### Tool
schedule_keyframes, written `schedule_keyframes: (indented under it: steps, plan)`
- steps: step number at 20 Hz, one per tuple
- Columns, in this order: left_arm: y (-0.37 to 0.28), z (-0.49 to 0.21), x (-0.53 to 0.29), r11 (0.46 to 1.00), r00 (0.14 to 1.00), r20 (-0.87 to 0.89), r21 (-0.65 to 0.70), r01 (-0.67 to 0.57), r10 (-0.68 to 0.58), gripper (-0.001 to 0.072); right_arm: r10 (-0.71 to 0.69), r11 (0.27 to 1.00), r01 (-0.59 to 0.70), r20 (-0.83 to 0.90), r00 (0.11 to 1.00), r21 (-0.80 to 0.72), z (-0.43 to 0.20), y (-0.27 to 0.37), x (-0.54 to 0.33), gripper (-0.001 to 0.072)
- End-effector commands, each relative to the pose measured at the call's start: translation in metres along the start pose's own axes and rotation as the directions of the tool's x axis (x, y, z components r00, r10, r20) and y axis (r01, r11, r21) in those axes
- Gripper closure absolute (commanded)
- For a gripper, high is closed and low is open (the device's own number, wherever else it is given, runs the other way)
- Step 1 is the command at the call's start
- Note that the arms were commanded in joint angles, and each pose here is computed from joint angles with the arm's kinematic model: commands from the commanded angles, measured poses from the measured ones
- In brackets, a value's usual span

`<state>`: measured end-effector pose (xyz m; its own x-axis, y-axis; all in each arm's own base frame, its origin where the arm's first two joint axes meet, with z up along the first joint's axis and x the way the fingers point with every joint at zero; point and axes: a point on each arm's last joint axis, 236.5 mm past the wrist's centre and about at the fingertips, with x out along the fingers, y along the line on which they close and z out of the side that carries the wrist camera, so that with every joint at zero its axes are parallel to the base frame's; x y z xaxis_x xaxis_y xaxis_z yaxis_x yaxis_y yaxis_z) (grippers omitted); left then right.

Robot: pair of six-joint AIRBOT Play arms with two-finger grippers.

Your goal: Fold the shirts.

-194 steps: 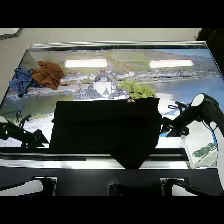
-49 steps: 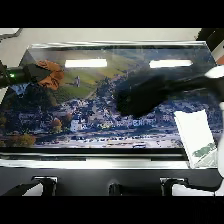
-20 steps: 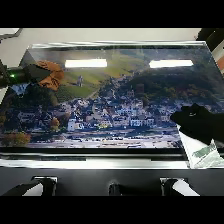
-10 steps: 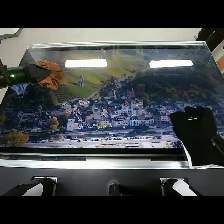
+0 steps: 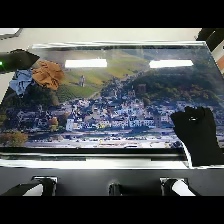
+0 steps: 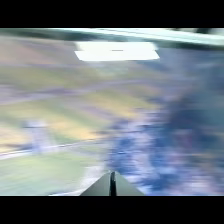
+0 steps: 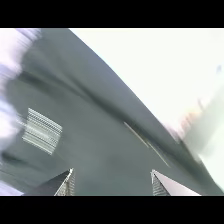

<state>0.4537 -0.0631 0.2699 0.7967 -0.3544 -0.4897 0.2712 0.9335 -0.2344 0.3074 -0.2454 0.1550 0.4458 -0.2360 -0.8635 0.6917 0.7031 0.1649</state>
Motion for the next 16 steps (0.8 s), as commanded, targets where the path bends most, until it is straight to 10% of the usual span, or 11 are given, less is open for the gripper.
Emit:
schedule_keyframes:
  steps: [1,3,5,6,16]
  plan:
    - [0.08,-0.011,-0.009,0.892,0.894,-0.072,0.142,-0.429,0.442,0.0675,0.329,0.93,-0.275,0.215,0.92,-0.245,0.041,0.153,-0.054,0.0174]
    - [0.084,-0.081,0.01,0.888,0.831,-0.315,0.149,-0.434,0.459,0.0611,0.401,0.873,-0.392,-0.031,0.916,-0.292,-0.042,0.236,-0.034,0.0174]
    - [0.065,-0.171,0.025,0.931,0.748,-0.577,0.06,-0.361,0.328,0.0052,0.339,0.806,-0.436,-0.292,0.895,-0.401,-0.138,0.278,-0.003,0.0172]
    - [0.056,-0.212,0.028,0.942,0.705,-0.659,0.017,-0.334,0.262,-0.0011,0.281,0.785,-0.446,-0.394,0.875,-0.43,-0.178,0.285,0.012,0.0171]
    - [0.058,-0.272,0.031,0.931,0.66,-0.714,-0.033,-0.363,0.233,-0.0012,0.133,0.795,-0.416,-0.542,0.83,-0.442,-0.243,0.287,0.047,0.017]
